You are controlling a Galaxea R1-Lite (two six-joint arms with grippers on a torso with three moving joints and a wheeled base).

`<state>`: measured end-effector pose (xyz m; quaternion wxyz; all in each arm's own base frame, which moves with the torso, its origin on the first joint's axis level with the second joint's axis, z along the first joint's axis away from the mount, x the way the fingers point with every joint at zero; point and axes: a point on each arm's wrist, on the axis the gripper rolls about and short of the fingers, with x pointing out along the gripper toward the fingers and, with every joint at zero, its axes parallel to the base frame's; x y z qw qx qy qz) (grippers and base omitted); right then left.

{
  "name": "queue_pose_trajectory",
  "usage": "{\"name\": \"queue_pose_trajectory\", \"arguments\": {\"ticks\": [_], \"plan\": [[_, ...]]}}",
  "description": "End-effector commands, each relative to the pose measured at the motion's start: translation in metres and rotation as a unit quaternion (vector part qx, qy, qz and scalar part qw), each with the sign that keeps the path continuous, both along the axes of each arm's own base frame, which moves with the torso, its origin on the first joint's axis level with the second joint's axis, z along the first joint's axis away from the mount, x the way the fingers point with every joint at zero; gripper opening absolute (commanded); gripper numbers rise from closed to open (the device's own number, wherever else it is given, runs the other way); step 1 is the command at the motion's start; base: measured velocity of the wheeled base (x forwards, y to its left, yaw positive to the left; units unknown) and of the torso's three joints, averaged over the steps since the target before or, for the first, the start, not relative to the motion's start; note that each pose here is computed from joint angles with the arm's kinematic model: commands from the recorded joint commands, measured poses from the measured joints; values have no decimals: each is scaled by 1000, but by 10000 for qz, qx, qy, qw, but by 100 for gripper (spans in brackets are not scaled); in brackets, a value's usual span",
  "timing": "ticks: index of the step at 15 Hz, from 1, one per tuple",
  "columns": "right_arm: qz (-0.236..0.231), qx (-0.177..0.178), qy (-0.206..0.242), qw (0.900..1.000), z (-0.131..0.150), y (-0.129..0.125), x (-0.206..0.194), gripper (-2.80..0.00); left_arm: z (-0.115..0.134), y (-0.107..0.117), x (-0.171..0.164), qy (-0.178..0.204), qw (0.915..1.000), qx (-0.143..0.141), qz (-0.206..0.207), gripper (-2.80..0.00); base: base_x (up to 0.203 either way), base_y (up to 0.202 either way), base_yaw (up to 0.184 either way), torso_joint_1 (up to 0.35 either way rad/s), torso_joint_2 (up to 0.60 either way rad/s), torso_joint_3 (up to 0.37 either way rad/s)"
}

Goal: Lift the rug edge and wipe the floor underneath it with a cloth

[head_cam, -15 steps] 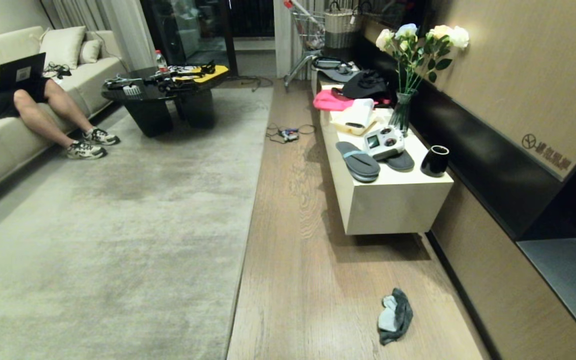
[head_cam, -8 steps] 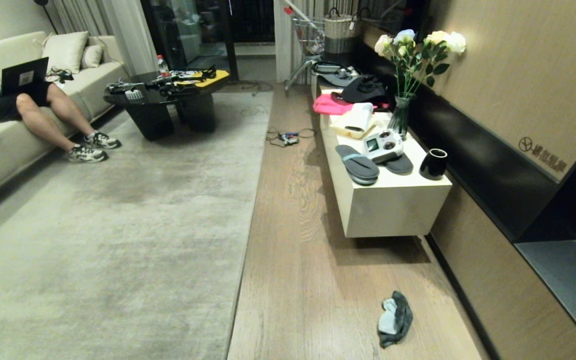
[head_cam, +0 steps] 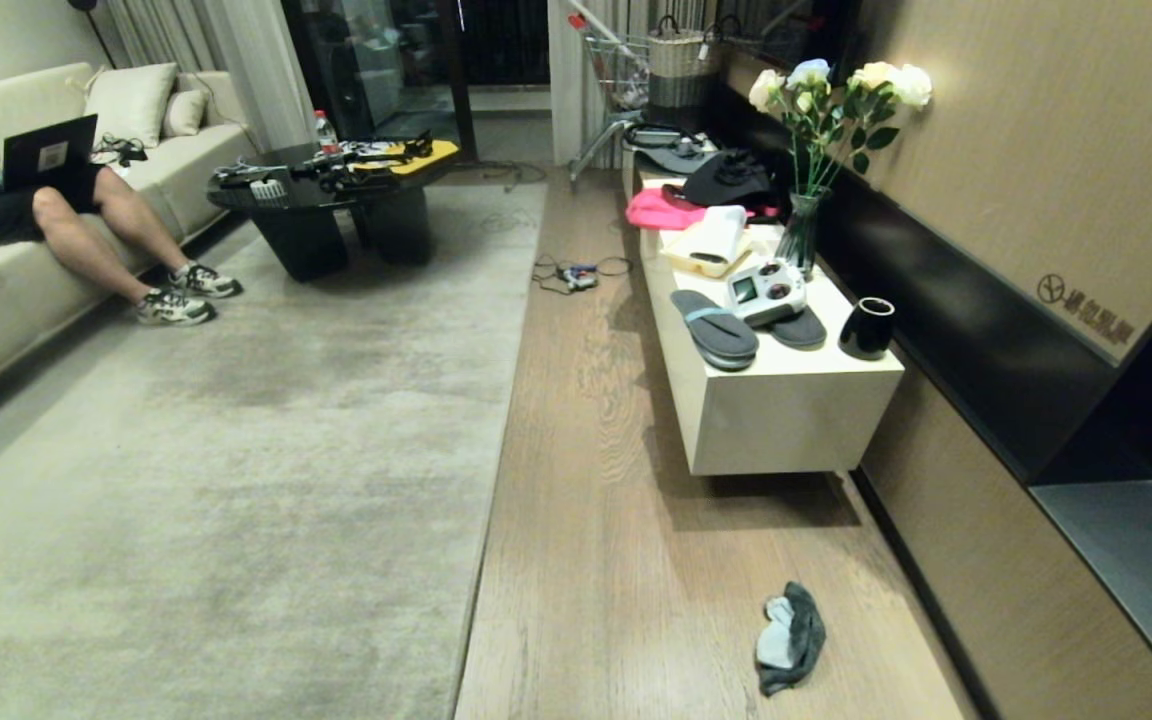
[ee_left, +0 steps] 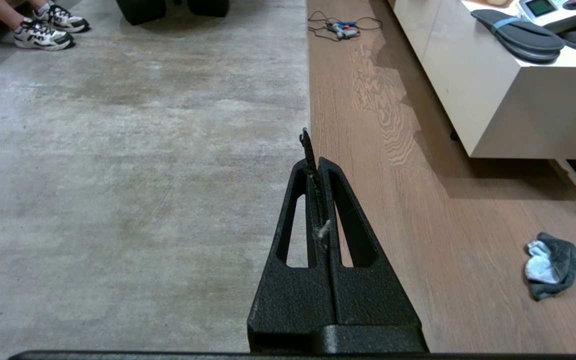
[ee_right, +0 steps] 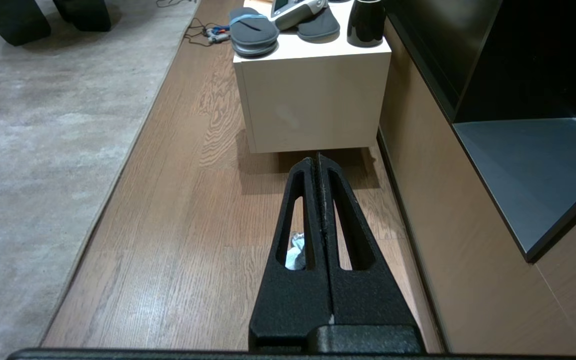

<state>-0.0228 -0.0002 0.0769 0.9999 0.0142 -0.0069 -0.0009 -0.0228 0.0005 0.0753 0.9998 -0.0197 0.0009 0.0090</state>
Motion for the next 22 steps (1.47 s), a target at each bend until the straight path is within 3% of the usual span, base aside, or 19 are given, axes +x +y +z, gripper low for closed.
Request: {"name": "queue_pose_trajectory", "arguments": {"ticks": [1, 10, 22], "plan": [[2, 12, -1, 10000, 0, 0, 0, -280, 0, 0, 0, 5, 10000, -3, 3, -280, 0, 0, 0, 0, 0, 0], [2, -11, -1, 10000, 0, 0, 0, -280, 0, 0, 0, -2, 10000, -9, 3, -280, 0, 0, 0, 0, -12, -17], [2, -3, -1, 10000, 0, 0, 0, -280, 0, 0, 0, 5, 10000, -10, 3, -280, 0, 0, 0, 35, -415, -381]]}}
